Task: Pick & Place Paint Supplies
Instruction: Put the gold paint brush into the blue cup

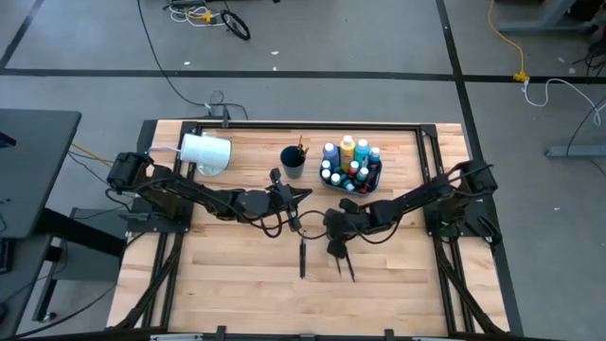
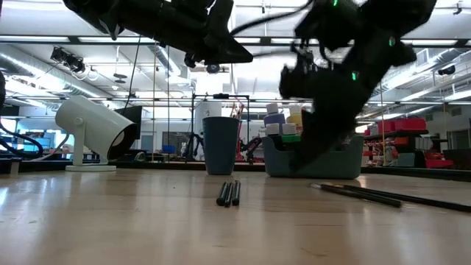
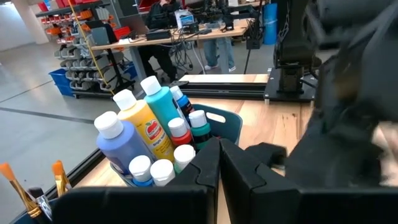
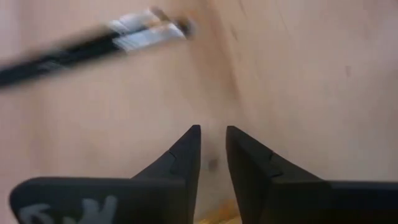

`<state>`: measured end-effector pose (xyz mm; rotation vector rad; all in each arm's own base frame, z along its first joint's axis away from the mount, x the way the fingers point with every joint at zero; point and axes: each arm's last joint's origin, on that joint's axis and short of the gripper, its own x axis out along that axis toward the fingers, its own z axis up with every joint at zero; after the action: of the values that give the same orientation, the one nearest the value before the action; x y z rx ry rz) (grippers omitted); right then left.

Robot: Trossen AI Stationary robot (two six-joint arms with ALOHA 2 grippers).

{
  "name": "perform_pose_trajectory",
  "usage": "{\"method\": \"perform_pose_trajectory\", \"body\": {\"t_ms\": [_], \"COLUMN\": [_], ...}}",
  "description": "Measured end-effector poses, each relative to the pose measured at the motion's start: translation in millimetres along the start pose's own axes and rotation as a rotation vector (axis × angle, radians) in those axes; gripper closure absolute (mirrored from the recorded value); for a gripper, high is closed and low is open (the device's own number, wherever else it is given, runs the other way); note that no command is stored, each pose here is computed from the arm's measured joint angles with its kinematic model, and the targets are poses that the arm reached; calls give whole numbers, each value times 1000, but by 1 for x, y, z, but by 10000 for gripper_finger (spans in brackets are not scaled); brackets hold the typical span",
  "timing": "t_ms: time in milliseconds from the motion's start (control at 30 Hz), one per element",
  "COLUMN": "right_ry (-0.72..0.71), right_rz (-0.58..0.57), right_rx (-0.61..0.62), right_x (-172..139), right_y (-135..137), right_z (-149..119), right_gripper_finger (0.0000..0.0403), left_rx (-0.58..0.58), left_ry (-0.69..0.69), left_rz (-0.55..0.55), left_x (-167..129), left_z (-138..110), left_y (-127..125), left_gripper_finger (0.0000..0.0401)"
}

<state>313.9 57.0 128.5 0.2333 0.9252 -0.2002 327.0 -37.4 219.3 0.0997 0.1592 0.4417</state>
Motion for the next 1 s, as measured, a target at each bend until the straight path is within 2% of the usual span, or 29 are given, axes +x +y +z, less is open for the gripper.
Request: {"method": "perform_pose_trajectory", "body": {"t_ms": [100,233,300,500,667,833,1000], "right_ry": [-50,-34,23,226,231,235,159], "right_rz": [17,20,36,13,36,-8,-58], "right_rx": [21,57,58,-78,70,73,82], "right_x": [-14,-22,-22,-25,-25,-25,-22], "right_y": [2,1,1,-1,-2,-5,-11], "right_z": [11,11,7,-13,-12,-13,-5], "right_gripper_finger": [321,303,292,264,259,259,259], "left_rx": [1,-3,-3,-4,-33,-42,-43], "left_ry": [0,1,2,2,1,1,0], "left_rz": [0,0,0,0,0,0,0], "left_x": [0,0,0,0,0,0,0], "left_z": [0,0,0,0,0,0,0], "left_y": [0,0,0,0,0,0,0], "left_gripper_finger": [384,384,384,384,384,384,384]}}
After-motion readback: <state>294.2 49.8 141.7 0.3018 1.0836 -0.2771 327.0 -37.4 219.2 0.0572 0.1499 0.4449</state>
